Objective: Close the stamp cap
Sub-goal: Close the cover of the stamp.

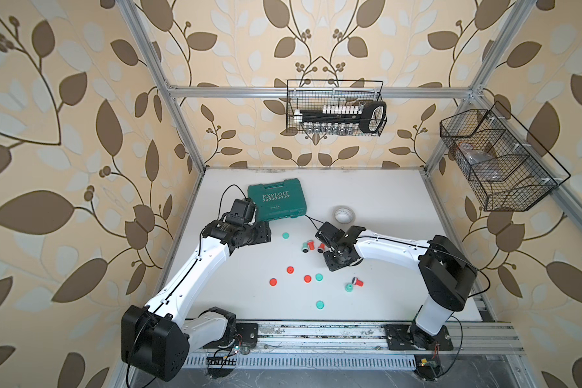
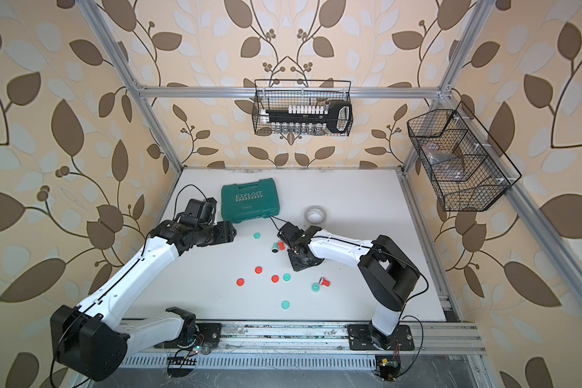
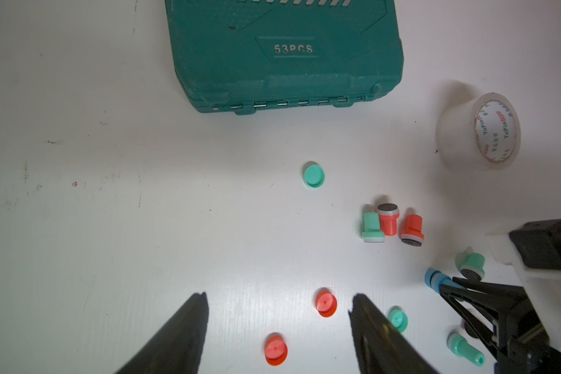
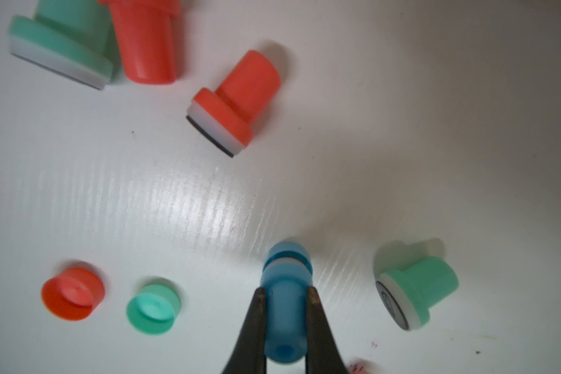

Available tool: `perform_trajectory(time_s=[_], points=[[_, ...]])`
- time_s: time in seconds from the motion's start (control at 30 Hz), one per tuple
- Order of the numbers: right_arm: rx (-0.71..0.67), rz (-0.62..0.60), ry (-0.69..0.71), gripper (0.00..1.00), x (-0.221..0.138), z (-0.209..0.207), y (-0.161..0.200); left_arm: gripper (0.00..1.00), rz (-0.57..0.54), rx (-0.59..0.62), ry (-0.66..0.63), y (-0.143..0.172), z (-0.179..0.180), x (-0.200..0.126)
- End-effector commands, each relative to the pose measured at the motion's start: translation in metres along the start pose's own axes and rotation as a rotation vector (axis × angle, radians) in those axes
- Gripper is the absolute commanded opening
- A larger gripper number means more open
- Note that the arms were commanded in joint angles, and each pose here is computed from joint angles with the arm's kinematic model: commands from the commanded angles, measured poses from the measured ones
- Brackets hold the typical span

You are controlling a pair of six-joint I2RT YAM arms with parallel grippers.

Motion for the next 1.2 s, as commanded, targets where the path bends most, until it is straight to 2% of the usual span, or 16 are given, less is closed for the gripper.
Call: perform_trajectory(time_s=[0.0, 0.57, 0.9, 1.17], points=[[-0.014, 0.027, 0.025, 0.0, 0.006, 0.002, -0.001, 0.72, -0.037, 0.012, 0.028, -0.006, -0.003, -0.009], [-0.012, 0.125, 0.029, 0.0, 0.027, 0.004, 0.009, 0.72, -0.03, 0.012, 0.018, -0.006, -0.002, -0.006], [-0.002, 0.245, 0.011, 0.0, 0.058, 0.009, 0.026, 0.73, -0.032, 0.014, 0.008, -0.007, -0.002, -0.006], [0.029, 0.272, 0.015, 0.0, 0.068, 0.007, 0.036, 0.73, -0.033, 0.015, -0.001, -0.006, -0.001, -0.006]])
Point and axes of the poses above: each gripper's point midway between its finger pads, its own x axis out along the fingers, its own z axis along the line the jaws close on, y = z × x, the point moved 10 cm from there along -x, back along the fingers, and after that the axes turned 13 degrees about -x, right-handed, at the moved point
